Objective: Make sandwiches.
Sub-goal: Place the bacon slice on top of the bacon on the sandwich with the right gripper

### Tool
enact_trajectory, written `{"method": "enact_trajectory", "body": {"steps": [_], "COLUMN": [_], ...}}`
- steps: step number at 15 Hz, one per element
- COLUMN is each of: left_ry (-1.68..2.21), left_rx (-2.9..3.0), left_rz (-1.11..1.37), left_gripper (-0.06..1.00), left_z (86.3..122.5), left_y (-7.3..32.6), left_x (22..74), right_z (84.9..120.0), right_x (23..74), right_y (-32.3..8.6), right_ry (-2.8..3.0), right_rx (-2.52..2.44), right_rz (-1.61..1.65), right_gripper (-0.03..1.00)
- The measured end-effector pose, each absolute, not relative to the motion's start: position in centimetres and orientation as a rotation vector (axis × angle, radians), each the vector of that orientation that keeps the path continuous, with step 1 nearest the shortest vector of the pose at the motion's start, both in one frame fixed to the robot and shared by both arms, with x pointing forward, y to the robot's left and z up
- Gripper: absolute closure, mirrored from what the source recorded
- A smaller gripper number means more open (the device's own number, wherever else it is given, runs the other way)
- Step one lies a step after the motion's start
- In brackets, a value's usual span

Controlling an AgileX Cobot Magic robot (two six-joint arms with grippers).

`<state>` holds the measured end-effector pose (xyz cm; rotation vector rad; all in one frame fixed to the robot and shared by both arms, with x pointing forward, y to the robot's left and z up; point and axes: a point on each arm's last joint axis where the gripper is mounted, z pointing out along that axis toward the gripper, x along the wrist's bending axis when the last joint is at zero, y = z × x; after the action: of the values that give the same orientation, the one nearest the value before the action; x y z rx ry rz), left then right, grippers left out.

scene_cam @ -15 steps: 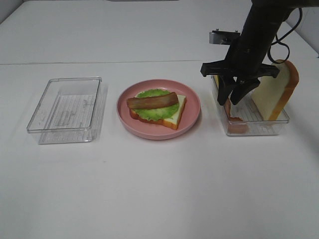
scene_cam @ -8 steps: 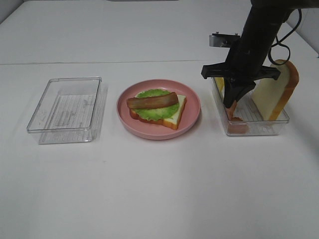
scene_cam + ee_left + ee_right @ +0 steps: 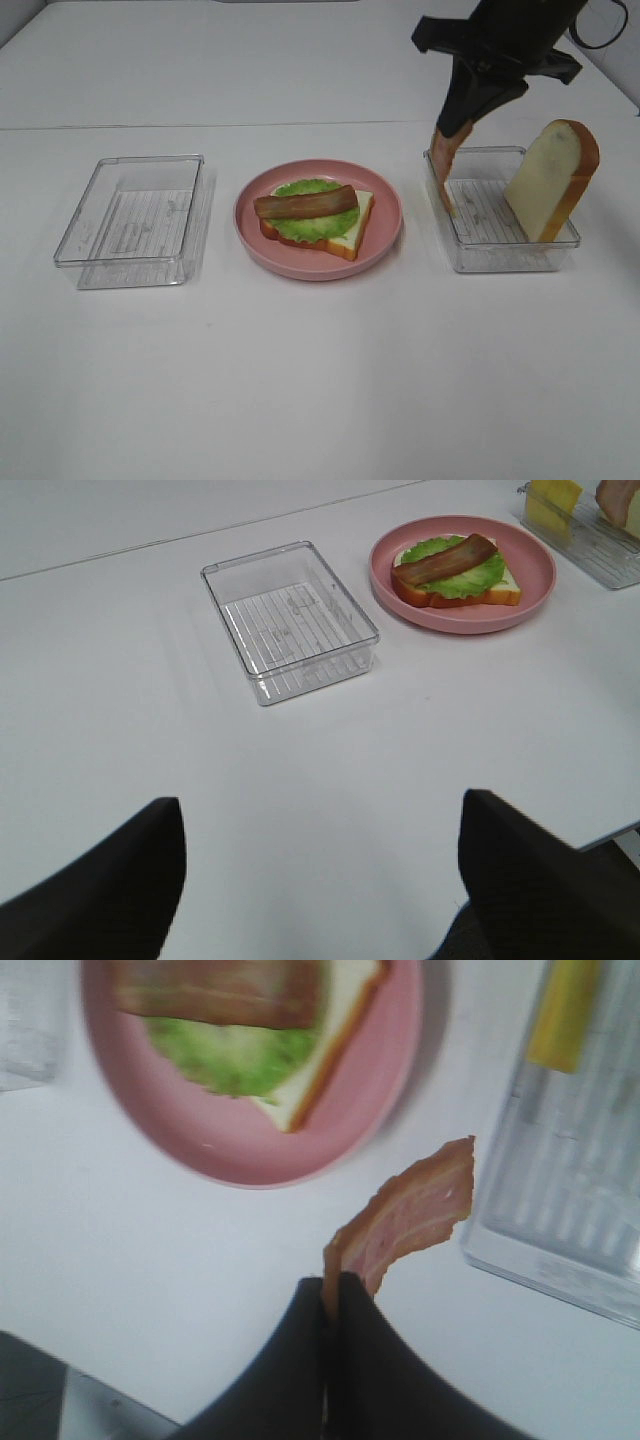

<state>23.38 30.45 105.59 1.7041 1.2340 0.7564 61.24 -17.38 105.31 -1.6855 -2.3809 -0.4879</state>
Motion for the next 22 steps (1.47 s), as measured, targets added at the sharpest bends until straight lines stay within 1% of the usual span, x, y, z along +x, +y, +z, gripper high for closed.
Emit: {"method": "enact_trajectory", "body": {"steps": [3,5,7,9,12,16,22], "left_ry": [1.234,1.234,1.234,1.234,1.234,1.234,1.234], "left_rx": [1.704,1.704,1.704,1.704,1.704,1.704,1.704], "left_rz": [0.756,0.756,0.756,0.756,0.756,0.756,0.756], "left_gripper": [0.22,0.22,0.22,0.22,0.22,0.22,0.22], "left_z": [105.6,105.6,105.6,105.6,105.6,105.6,105.6], "left_y": [30.4,30.4,30.4,30.4,30.4,30.4,30.4], "left_x": [23.4,23.4,23.4,23.4,23.4,23.4,23.4], "right_z": [106.4,106.1,105.1,102.7,99.8,96.1,93.7], "right_x": [60.9,61.5,62.4,63.9,64.5,65.2,65.3], "right_y": [-15.6,-14.5,-13.6,-10.6,-7.6,-7.3,-9.8], "right_ry": [-2.281,-2.182,-2.119,-2.04,-1.941,-1.913,-2.147], "right_rx": [-1.533,-1.471,-1.451,-1.411,-1.405,-1.47,-1.74], "right_rz": [-0.698,-0.824,-0.913,-1.073,-1.124,-1.039,-0.685], "right_gripper": [0.97,0.97,0.97,0.97,0.97,0.97,0.97]}}
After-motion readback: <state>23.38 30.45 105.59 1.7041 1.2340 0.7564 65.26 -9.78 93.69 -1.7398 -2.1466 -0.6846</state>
